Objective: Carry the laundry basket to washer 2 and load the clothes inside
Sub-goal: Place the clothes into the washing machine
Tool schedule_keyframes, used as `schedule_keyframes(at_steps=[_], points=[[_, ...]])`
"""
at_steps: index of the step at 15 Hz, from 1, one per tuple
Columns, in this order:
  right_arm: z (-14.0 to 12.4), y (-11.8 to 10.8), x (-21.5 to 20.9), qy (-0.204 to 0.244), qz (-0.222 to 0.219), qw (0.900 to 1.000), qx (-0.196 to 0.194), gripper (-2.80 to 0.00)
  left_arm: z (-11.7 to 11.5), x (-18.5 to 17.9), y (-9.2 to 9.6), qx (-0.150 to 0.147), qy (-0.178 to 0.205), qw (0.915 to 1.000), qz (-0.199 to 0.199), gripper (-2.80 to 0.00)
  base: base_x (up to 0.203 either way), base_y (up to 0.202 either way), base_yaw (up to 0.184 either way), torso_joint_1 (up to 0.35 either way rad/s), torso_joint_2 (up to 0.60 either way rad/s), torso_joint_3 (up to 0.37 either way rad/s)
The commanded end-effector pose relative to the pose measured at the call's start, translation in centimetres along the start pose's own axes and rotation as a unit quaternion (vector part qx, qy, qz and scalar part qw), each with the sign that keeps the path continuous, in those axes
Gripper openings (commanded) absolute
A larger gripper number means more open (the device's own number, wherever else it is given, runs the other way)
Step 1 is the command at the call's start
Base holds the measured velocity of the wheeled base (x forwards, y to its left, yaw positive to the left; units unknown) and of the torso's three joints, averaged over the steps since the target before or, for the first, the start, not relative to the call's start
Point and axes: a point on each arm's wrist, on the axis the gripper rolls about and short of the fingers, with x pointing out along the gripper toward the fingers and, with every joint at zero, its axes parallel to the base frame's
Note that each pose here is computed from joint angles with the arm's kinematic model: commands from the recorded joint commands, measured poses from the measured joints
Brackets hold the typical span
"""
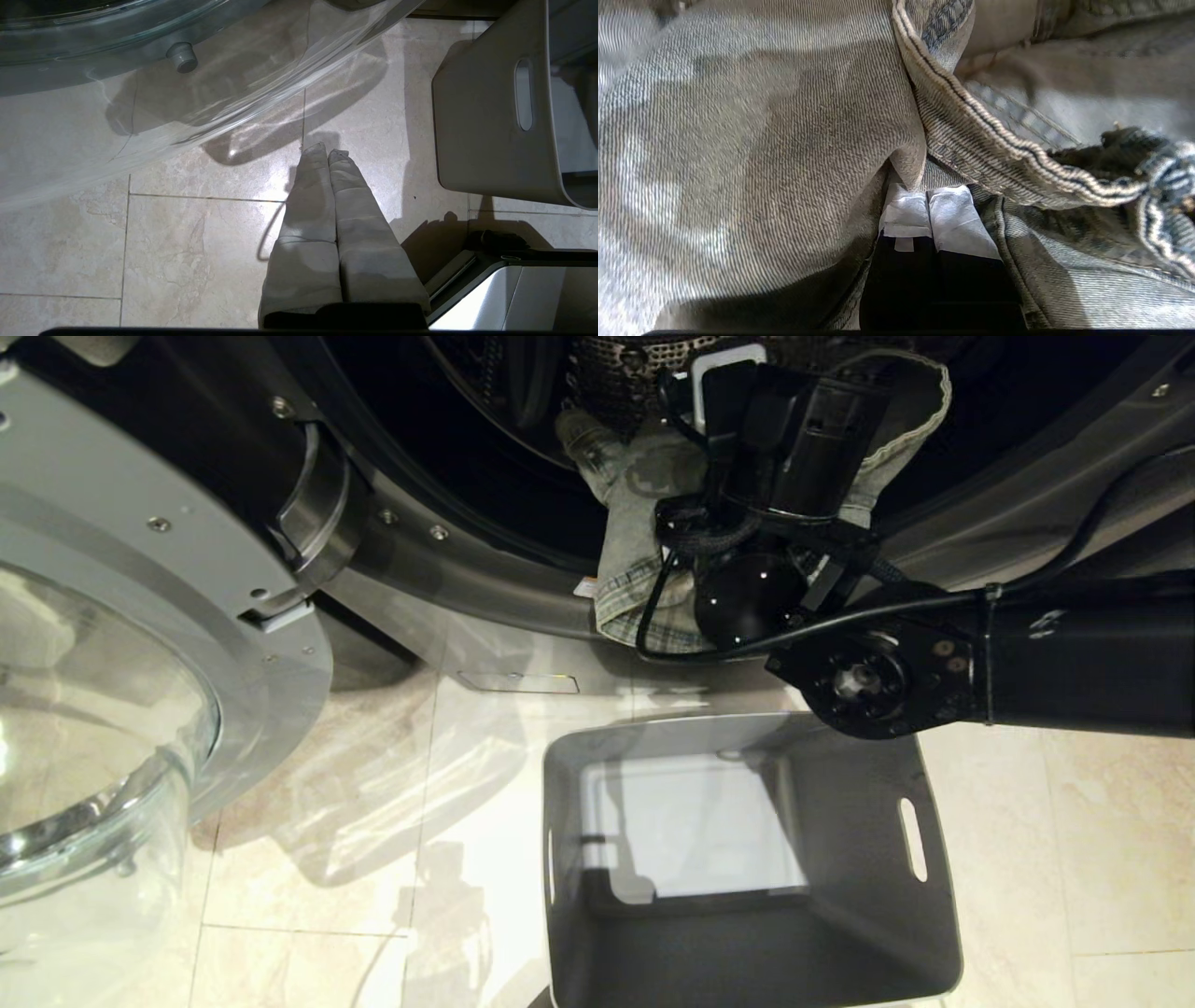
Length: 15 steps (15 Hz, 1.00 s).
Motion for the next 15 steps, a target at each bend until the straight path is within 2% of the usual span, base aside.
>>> schedule_keyframes(at_steps=[1, 4, 6, 7, 9, 10, 13, 15], points=[[-1.5, 1.5, 1.3, -0.005, -0.01, 1.0, -0.006, -2.8, 0.0, 0.0, 0.0, 0.0, 0.0, 1.0, 0.0, -2.8, 0.0, 0.0, 0.0, 0.0, 0.0, 0.0], [-0.7, 1.1, 1.7, -0.057, -0.034, 0.997, 0.031, -2.8, 0.0, 0.0, 0.0, 0.0, 0.0, 1.0, 0.0, -2.8, 0.0, 0.0, 0.0, 0.0, 0.0, 0.0], [0.6, 0.3, 1.4, -0.123, -0.051, 0.989, 0.058, -2.8, 0.0, 0.0, 0.0, 0.0, 0.0, 1.0, 0.0, -2.8, 0.0, 0.0, 0.0, 0.0, 0.0, 0.0], [1.5, -0.3, 1.1, -0.174, -0.051, 0.982, 0.056, -2.8, 0.0, 0.0, 0.0, 0.0, 0.0, 1.0, 0.0, -2.8, 0.0, 0.0, 0.0, 0.0, 0.0, 0.0], [2.9, -1.3, 0.3, -0.281, -0.033, 0.959, 0.028, -2.8, 0.0, 0.0, 0.0, 0.0, 0.0, 1.0, 0.0, -2.8, 0.0, 0.0, 0.0, 0.0, 0.0, 0.0], [3.6, -1.8, 0.0, -0.313, -0.03, 0.949, 0.024, -2.8, 0.0, 0.0, 0.0, 0.0, 0.0, 1.0, 0.0, -2.8, 0.0, 0.0, 0.0, 0.0, 0.0, 0.0], [5.3, -3.2, -0.7, -0.334, -0.034, 0.941, 0.038, -2.8, 0.0, 0.0, 0.0, 0.0, 0.0, 1.0, 0.0, -2.8, 0.0, 0.0, 0.0, 0.0, 0.0, 0.0], [6.5, -4.2, -1.3, -0.363, -0.03, 0.93, 0.051, -2.8, 0.0, 0.0, 0.0, 0.0, 0.0, 1.0, 0.0, -2.8, 0.0, 0.0, 0.0, 0.0, 0.0, 0.0]])
